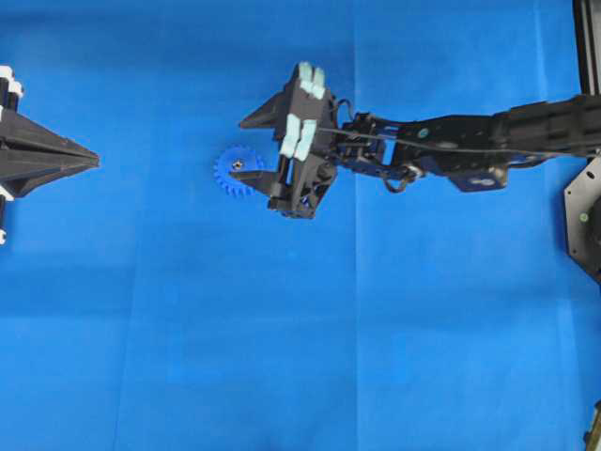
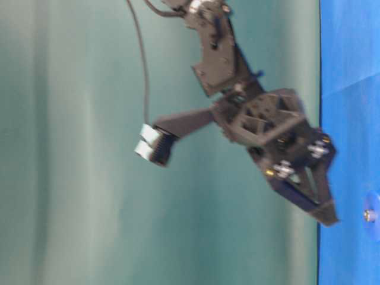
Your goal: Insert the shaft placed at a random location into the center hole of the small gear at another random location.
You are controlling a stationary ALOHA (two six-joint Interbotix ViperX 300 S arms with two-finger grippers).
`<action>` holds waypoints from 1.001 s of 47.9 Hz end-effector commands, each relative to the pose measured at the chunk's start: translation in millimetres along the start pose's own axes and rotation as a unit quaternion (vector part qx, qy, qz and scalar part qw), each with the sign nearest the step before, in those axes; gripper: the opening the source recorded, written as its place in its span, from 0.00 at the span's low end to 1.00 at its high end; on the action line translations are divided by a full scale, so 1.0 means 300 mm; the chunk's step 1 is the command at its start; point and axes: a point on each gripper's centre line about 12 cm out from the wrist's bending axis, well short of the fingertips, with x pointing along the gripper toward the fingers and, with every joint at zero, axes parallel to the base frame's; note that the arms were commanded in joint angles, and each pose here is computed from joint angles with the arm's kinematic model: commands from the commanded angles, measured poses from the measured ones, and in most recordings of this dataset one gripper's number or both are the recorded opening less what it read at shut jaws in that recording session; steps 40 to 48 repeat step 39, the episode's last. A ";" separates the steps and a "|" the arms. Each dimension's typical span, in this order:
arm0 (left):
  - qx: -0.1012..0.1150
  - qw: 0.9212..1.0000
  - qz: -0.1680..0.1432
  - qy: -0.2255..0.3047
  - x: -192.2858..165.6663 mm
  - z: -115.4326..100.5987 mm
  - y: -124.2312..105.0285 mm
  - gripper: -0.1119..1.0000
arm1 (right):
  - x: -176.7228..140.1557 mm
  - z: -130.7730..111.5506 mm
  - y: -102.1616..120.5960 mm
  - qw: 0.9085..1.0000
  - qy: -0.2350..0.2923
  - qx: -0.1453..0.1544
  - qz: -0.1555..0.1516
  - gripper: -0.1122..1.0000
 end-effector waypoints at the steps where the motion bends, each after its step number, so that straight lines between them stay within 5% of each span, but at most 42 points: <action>1: -0.002 1.000 0.001 -0.007 0.004 0.015 0.001 0.10 | -0.055 0.086 0.014 0.999 -0.033 0.000 0.007 0.80; 17: -0.003 1.000 0.001 -0.007 0.004 0.015 0.001 0.10 | -0.152 0.150 0.024 0.999 -0.048 -0.001 0.015 0.80; 48: -0.003 1.000 0.001 -0.006 0.004 0.015 0.001 0.10 | -0.161 0.137 0.031 0.999 -0.039 -0.001 0.018 0.80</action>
